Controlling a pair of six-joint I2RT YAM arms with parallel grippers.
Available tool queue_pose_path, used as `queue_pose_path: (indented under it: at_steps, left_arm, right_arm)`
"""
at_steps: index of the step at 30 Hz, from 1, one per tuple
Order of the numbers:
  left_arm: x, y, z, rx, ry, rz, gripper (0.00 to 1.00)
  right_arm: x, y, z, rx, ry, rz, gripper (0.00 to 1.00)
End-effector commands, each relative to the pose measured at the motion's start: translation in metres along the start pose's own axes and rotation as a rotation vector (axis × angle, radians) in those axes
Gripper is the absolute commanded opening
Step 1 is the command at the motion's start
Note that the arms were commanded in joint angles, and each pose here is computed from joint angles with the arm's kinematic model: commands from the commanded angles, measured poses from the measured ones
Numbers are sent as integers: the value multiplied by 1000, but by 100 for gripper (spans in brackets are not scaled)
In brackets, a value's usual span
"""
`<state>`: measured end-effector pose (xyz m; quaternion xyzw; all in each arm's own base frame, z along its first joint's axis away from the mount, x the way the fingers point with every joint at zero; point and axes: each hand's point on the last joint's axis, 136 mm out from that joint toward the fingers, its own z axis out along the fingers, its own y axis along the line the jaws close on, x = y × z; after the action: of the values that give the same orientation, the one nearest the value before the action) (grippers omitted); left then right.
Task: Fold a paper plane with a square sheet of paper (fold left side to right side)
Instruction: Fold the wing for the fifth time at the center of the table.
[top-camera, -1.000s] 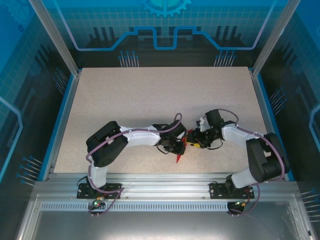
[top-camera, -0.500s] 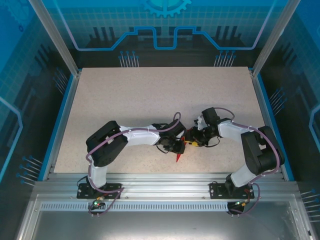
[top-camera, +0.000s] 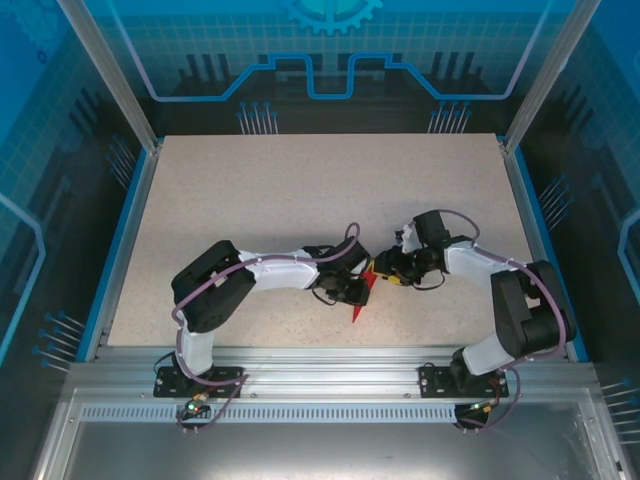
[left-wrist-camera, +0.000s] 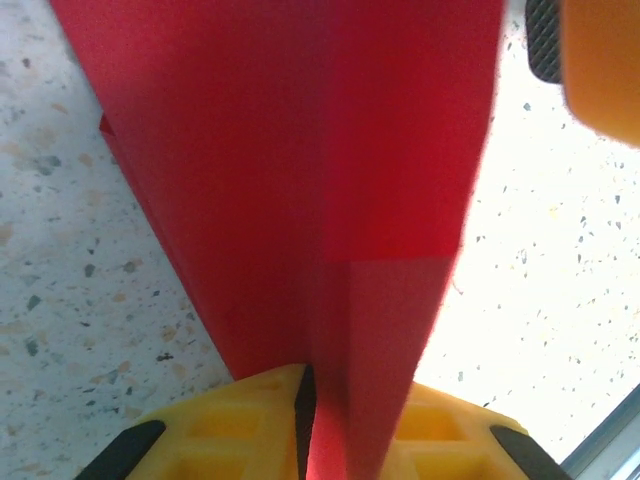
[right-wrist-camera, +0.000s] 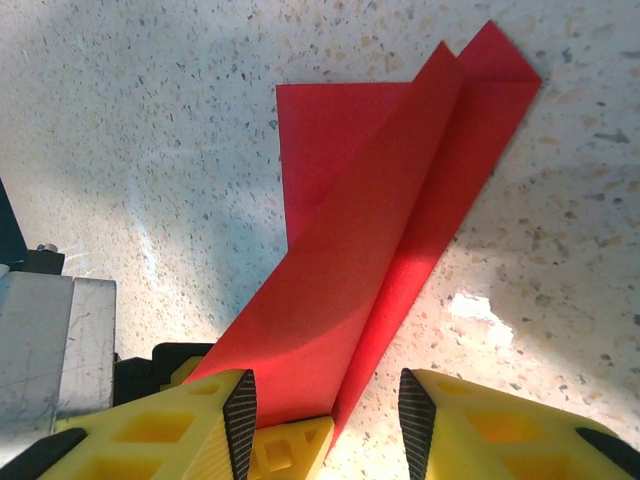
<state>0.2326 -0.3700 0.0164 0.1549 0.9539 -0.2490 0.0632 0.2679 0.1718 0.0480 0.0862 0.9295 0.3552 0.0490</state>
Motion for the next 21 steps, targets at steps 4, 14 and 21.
queue_pose_path:
  at_steps: [4, 14, 21]
  left_arm:
    - [17, 9, 10, -12, 63, -5, 21]
    - [17, 9, 10, -6, 67, -4, 25]
    - [13, 5, 4, 20, 48, -3, 34]
  right_arm:
    - [-3, 10, 13, -34, 19, -35, 45]
    - [0, -3, 28, 36, 57, 4, 45]
    - [6, -24, 33, 123, 94, 49, 44]
